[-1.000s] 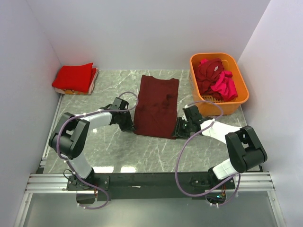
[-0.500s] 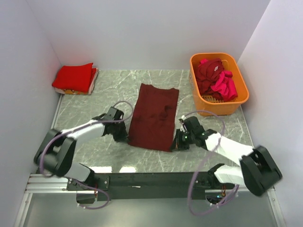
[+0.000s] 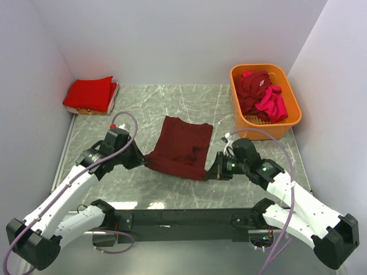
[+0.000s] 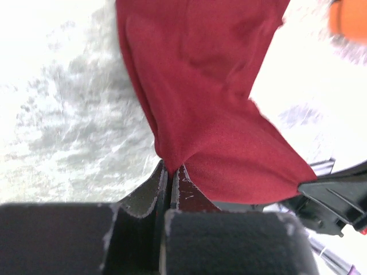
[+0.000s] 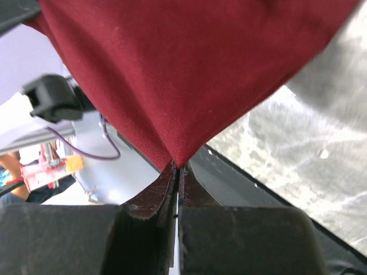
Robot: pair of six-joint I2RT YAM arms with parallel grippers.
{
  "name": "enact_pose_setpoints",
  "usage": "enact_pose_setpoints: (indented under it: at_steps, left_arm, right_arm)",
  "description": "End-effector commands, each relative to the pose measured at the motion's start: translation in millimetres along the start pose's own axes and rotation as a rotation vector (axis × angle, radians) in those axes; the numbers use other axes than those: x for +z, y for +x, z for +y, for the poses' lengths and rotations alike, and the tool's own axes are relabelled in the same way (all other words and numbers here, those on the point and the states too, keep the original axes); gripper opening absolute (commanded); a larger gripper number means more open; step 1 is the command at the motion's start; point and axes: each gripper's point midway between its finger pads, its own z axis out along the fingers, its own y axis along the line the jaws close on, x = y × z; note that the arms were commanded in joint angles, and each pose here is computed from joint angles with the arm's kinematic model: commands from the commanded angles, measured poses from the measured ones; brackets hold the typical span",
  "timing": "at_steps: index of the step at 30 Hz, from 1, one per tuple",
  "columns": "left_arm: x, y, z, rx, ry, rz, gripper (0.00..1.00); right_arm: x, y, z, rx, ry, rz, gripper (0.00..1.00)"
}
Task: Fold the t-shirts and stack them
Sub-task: Fold the tshirt
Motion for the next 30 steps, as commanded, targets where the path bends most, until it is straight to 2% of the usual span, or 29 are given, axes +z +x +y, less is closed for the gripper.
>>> enact_pose_setpoints:
  at_steps: [1,8,15,19,24,30]
  left_arm:
    - [-11.0,-32.0,-13.0,-0.002,-0.024,-0.107,0.01]
    - [-2.8,-86.7,-48.5,0.025,-0.025,-0.227,0.01]
    - [21.3,-127.4,-58.1,-0.002,-0.119,-0.278,0.01]
    - [36.7,-150.8,-59.1,-0.021,-0.140,-0.315,0.01]
    - [68.3,-170.2,-73.7,-0.029,-0.087,-0.290,0.01]
    - [113.9,-190.5,-78.6,-0.019,-0.103,-0.245,0.01]
  right_arm:
    - [-11.3,-23.3,3.4,-0.040,0.043,-0.055,0.00]
    - [-26.8,-76.0,3.3,-0.032,0.054,-0.155,0.00]
    - [-17.1,-102.0,-4.9,0.006,0.058,-0.109,0.00]
    - [-13.3,-134.6,-6.8,0.025,0.059,-0.167,0.00]
    - [-3.5,-167.9,-20.3,0.061,0.098,-0.188,0.00]
    - [13.1,-192.5,-38.3,0.125,0.109,-0.184,0.00]
